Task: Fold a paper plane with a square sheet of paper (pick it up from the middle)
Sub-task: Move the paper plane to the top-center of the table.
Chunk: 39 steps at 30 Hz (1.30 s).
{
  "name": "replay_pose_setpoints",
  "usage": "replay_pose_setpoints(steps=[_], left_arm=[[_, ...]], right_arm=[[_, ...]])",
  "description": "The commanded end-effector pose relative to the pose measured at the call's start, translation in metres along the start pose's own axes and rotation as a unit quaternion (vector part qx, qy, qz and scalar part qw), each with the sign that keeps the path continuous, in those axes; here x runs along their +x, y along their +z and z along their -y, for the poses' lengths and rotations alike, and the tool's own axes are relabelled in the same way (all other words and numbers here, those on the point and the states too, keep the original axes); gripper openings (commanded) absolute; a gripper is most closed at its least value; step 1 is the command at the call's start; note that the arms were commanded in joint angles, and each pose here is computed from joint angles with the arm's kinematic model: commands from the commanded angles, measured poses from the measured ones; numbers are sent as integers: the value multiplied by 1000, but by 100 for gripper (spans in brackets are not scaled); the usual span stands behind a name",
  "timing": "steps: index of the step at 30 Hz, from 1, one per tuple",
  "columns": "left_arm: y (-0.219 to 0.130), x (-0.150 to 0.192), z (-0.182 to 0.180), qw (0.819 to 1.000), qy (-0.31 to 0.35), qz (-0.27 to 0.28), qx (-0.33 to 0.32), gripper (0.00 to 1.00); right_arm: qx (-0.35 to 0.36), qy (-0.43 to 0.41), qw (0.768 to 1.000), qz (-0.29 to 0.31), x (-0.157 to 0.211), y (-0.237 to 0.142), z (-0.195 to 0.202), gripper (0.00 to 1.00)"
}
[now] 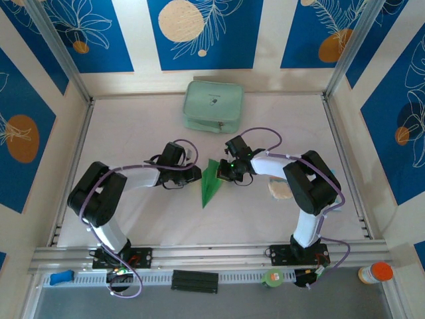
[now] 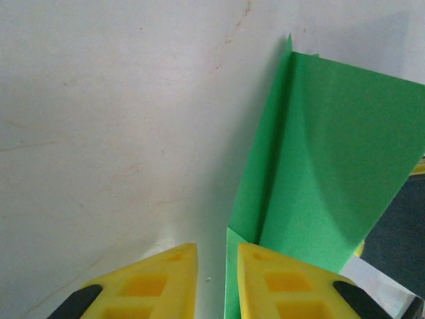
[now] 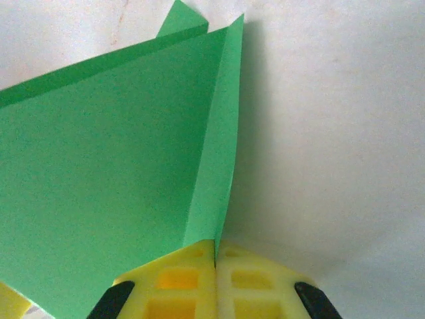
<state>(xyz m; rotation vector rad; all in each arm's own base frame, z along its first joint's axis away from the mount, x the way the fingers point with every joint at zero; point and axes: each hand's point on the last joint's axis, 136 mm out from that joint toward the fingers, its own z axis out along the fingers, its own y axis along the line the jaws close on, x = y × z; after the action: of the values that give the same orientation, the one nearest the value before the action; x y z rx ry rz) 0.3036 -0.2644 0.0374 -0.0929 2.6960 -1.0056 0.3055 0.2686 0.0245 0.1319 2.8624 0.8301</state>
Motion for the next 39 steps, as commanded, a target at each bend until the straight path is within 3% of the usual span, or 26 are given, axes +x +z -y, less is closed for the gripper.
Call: replay_pose_setpoints(steps=[1,9,16,20,31,39], left_arm=[[7,1,11,1000,3,-14,26,23],[15,-2,23,998,4,-23,62,22],[11,-6,14,999,-7,-11,33,6],[-7,-12,6,1000,-9,29,2,1],[-38,-12,-45,986,-56,120,-103,0],[-39,-3,-57,983,-81,124,-113,3]], right_arm=[[-11,-7,1000,-9,4,-3,-2,1],[-9,-5,1000,-10,5,-3,0,1],[-18,-8,1000,2,-1,-15,-8,1],[-29,-17,999,12,-5,-27,-19,1],[-3,20,1000,10,-6,-9,-7,0],[-10,12,1000,-4,-2,1,-11,0]])
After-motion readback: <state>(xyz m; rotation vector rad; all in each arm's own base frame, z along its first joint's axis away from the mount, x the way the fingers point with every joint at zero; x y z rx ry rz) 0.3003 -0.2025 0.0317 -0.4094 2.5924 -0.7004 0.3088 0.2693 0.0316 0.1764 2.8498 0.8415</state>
